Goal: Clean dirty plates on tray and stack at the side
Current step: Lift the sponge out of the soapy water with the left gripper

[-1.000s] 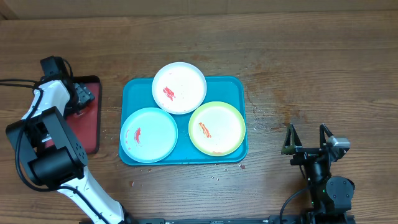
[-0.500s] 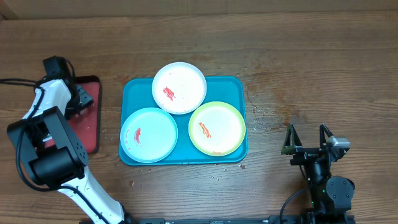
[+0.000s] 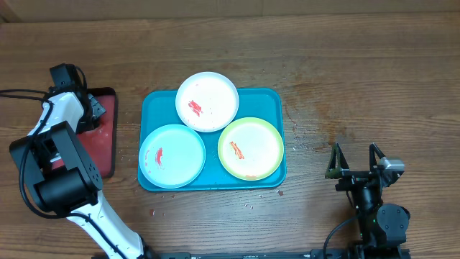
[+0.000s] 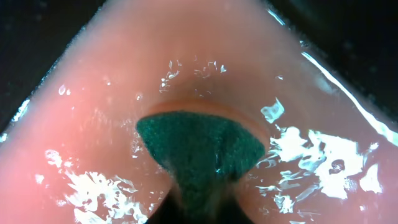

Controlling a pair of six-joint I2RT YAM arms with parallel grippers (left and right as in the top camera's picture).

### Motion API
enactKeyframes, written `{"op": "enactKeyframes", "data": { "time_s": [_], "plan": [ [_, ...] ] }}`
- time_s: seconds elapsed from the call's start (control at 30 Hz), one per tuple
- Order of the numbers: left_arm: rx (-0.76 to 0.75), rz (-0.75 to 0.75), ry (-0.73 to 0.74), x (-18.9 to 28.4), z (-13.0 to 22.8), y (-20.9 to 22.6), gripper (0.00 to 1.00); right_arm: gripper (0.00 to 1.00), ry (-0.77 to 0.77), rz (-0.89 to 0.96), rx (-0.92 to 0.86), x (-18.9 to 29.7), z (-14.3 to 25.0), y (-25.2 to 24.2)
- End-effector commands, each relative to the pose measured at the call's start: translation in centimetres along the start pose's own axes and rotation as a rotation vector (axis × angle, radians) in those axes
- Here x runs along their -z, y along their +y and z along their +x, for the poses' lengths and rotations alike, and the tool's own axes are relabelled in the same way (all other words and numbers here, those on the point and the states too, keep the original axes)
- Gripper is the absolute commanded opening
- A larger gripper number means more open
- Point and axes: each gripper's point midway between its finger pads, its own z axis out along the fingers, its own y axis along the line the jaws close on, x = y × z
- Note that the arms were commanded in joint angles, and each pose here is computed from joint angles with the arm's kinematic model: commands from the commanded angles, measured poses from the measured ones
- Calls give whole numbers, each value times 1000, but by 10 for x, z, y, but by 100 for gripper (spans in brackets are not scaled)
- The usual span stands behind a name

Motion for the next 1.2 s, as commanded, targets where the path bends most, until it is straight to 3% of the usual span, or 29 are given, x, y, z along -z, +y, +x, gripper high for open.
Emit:
{"op": "enactKeyframes", "data": {
  "time_s": [0.0, 0.27, 0.43, 0.77, 1.07, 1.17],
  "plan": [
    [-26, -40, 63, -8, 15, 7, 4, 100, -9, 10, 4, 0, 1, -3],
    [28, -7, 6, 77, -29, 9, 4, 100, -9, 10, 4, 0, 1, -3],
    [39, 54, -27, 123, -36, 10, 4, 100, -9, 10, 4, 0, 1, -3],
    [13, -29, 116, 47, 15, 17, 4, 100, -9, 10, 4, 0, 1, -3],
    [87, 4, 24, 134, -18, 29, 4, 100, -9, 10, 4, 0, 1, -3],
    [90, -53, -16, 122, -19, 39, 4, 100, -9, 10, 4, 0, 1, -3]
  ]
}}
